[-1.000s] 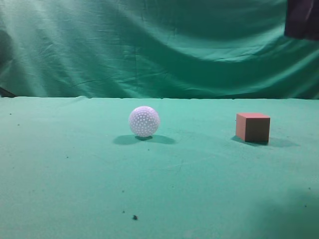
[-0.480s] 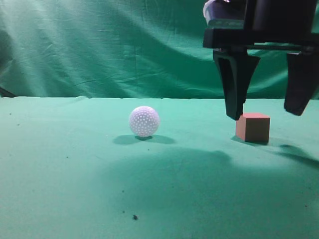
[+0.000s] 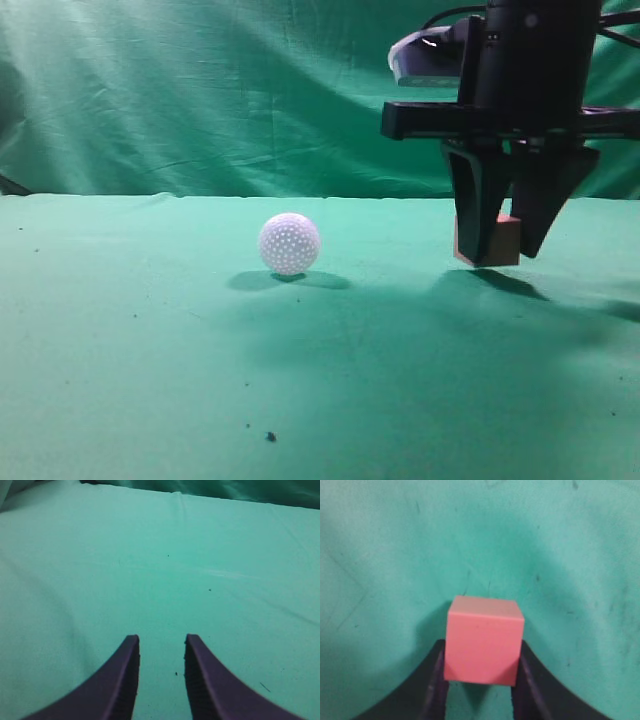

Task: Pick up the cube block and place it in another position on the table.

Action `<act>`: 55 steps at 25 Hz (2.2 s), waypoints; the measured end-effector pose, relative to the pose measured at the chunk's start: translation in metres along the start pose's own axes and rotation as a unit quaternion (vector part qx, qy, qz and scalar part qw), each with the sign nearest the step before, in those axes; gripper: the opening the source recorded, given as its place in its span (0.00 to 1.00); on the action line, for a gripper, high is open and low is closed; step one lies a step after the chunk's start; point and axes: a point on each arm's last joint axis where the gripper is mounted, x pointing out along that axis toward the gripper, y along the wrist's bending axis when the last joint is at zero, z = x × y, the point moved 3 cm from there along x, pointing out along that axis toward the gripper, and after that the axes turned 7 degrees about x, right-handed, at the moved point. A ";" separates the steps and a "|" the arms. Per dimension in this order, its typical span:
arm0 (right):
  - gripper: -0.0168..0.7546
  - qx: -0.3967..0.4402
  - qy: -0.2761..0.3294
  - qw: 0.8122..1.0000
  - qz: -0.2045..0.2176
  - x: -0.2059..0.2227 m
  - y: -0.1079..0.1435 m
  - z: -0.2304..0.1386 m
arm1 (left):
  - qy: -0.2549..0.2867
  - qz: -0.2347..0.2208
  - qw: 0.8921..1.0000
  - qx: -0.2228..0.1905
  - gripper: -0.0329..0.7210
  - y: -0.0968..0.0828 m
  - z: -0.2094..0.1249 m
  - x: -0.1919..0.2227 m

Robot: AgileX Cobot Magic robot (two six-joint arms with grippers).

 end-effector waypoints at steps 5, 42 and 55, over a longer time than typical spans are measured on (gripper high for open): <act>0.31 0.042 -0.042 0.998 -0.028 -0.024 -0.040 0.040 | 0.000 0.000 1.000 0.000 0.39 0.000 0.000 0.000; 0.02 0.127 -0.145 0.981 -0.012 -0.166 -0.109 0.065 | 0.000 0.000 1.000 0.000 0.39 0.000 0.000 0.000; 0.02 0.133 -0.300 0.944 0.034 -0.244 -0.113 -0.109 | 0.000 0.000 1.000 0.000 0.39 0.000 0.000 0.000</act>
